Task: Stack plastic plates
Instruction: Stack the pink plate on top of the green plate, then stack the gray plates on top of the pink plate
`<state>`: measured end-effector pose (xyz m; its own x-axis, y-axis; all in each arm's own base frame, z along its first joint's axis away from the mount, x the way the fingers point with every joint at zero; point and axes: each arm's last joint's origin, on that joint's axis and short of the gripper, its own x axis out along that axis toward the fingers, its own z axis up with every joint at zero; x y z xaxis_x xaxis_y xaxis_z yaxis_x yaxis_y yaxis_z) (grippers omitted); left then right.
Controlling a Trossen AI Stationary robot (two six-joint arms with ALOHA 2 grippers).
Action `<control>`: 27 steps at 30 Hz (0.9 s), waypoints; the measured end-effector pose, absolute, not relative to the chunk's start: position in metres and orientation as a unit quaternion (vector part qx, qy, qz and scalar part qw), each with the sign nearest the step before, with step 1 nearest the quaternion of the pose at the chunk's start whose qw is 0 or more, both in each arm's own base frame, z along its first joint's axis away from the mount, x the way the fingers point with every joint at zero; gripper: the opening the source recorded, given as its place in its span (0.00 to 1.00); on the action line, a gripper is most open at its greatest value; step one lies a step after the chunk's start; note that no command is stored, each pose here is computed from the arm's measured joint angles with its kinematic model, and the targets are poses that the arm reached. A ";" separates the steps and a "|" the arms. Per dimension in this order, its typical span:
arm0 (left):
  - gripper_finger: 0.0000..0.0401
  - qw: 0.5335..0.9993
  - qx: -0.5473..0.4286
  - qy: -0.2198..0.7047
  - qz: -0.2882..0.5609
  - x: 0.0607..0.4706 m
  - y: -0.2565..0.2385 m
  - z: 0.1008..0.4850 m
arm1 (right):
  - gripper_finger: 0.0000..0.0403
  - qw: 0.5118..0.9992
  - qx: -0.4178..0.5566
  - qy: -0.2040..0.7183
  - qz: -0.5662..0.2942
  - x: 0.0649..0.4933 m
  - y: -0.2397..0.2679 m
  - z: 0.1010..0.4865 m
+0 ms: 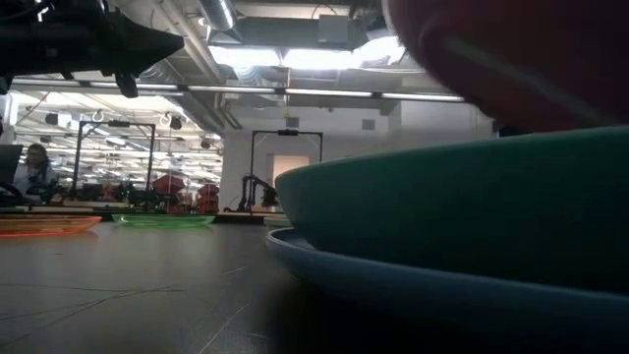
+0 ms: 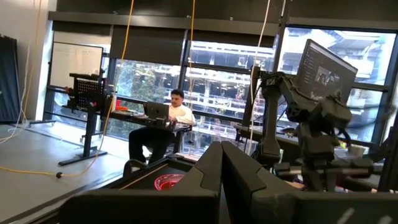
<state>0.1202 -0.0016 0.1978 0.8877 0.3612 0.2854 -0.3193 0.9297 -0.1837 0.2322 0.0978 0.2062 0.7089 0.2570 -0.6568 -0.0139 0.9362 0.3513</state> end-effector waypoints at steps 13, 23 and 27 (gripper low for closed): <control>0.00 0.969 -0.066 -0.161 0.175 0.120 -0.002 0.198 | 0.05 0.893 0.131 0.426 0.062 0.252 0.107 0.161; 0.00 0.969 -0.066 -0.161 0.175 0.120 -0.002 0.198 | 0.37 0.894 0.086 0.432 0.080 0.253 0.104 0.169; 0.00 0.969 -0.066 -0.161 0.175 0.120 -0.002 0.198 | 0.45 0.893 0.052 0.444 0.054 0.259 0.095 0.191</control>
<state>0.1201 -0.0016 0.1981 0.8871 0.3607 0.2881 -0.3181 0.9299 -0.1849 0.2591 0.0947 0.1913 0.5992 0.1430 -0.7877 -0.0511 0.9887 0.1406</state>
